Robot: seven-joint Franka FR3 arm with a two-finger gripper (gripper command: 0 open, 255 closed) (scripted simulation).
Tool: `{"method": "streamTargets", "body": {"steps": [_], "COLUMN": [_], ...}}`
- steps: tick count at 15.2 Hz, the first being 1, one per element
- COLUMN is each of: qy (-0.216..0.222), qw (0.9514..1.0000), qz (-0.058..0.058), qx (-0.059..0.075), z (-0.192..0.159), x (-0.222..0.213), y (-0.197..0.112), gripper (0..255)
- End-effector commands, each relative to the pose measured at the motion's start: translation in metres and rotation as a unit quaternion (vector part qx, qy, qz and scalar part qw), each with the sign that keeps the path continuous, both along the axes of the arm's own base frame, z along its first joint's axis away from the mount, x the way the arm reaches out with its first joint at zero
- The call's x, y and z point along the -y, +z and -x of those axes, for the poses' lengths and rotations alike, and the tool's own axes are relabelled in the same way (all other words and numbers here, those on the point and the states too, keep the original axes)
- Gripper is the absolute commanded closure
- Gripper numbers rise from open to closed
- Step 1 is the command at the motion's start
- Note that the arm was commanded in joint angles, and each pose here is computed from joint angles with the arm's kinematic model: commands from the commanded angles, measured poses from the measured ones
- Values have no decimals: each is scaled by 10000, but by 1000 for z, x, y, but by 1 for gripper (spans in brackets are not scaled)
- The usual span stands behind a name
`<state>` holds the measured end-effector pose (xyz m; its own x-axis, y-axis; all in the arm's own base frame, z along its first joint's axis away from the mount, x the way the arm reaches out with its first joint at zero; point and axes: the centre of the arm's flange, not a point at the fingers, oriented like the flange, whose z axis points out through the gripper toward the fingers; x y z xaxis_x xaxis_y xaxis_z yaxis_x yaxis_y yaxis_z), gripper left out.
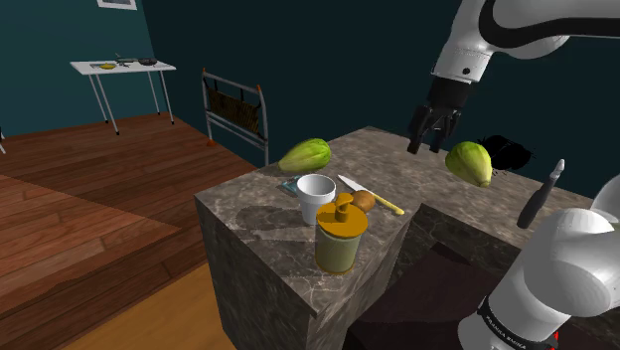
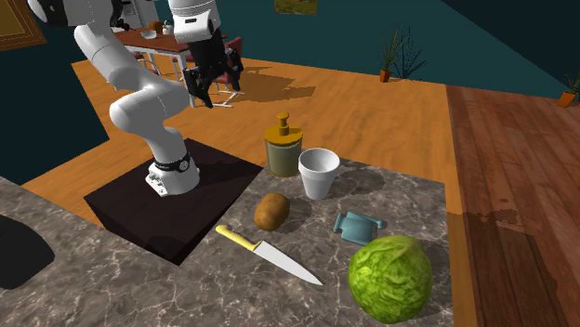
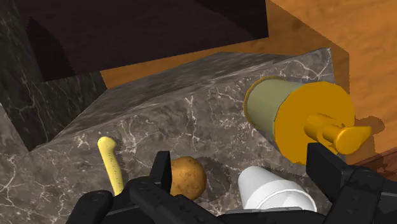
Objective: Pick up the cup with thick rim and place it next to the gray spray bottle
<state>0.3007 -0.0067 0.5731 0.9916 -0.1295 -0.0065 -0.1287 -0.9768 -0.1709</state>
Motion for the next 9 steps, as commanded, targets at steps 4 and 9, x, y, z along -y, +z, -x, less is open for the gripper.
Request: {"method": "streamTargets", "body": {"steps": [4, 9], "qy": [61, 163], "qw": [10000, 9998], "qz": [11, 29], "qx": [23, 62], "z": [-31, -83], "x": [-6, -17], "y": [-23, -62], "gripper": [0, 0]}}
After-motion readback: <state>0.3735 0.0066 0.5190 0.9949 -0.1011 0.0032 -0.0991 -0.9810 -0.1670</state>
